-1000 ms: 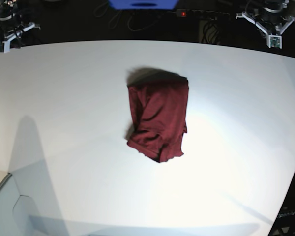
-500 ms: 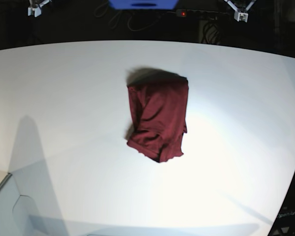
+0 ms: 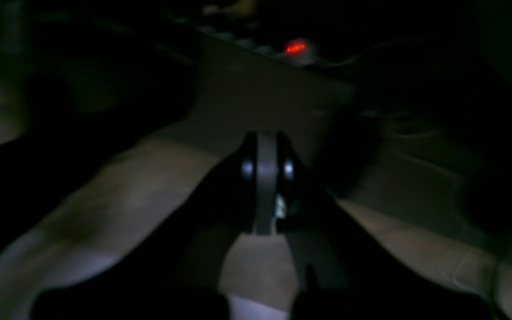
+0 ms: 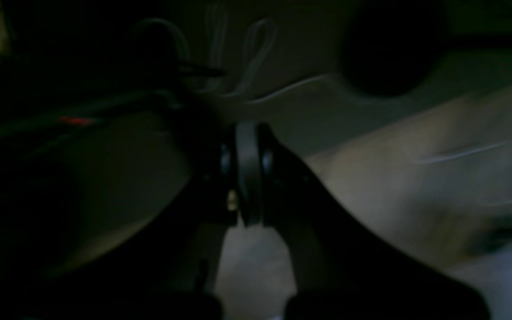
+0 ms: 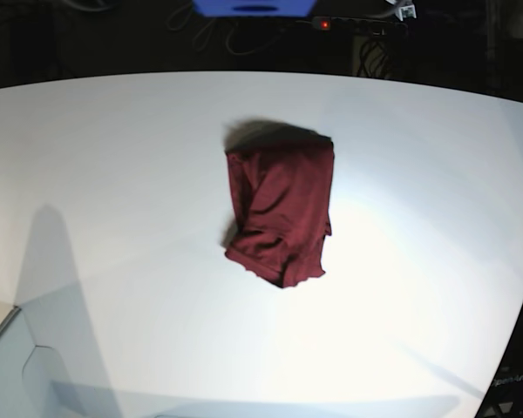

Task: Layout the t-shirt on the table in an organized manner, then fold the t-shirt properly

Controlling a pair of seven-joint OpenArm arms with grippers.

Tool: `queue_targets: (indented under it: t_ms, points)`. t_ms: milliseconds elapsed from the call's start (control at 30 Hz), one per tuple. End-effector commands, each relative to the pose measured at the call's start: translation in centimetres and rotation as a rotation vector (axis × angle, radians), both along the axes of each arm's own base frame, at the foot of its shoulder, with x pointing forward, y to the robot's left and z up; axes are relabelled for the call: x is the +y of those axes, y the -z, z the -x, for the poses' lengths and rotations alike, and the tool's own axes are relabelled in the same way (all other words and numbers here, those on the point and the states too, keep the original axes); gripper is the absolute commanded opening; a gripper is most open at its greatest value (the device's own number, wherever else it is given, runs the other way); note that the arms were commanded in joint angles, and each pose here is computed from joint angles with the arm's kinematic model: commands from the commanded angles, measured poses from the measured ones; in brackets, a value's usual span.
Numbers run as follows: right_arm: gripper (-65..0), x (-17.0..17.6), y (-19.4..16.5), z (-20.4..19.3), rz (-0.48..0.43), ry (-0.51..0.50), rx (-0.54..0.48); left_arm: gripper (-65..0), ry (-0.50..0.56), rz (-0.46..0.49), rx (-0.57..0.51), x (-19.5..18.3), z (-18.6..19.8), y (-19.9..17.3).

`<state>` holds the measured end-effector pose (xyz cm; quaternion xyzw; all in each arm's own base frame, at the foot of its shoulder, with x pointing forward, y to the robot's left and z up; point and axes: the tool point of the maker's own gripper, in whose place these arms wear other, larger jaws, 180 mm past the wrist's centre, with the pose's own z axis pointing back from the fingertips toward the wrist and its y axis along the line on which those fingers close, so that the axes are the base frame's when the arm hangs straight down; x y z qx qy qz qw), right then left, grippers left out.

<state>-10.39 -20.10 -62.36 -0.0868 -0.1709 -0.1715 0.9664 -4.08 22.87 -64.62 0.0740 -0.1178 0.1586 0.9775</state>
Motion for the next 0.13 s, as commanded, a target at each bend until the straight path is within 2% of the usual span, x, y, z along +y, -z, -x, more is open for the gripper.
queue_targets:
  t_ms: [0,100]
  points:
    - [-65.0,-1.1,-0.3,-0.1,0.054,-0.037,0.002,-65.0,0.01,-0.019,-0.018,0.3,-1.1,0.0]
    - [-65.0,-1.7,-0.1,-0.4,0.117,-0.125,0.046,-65.0,0.061,-0.012,0.001,-1.0,-2.3,0.4]
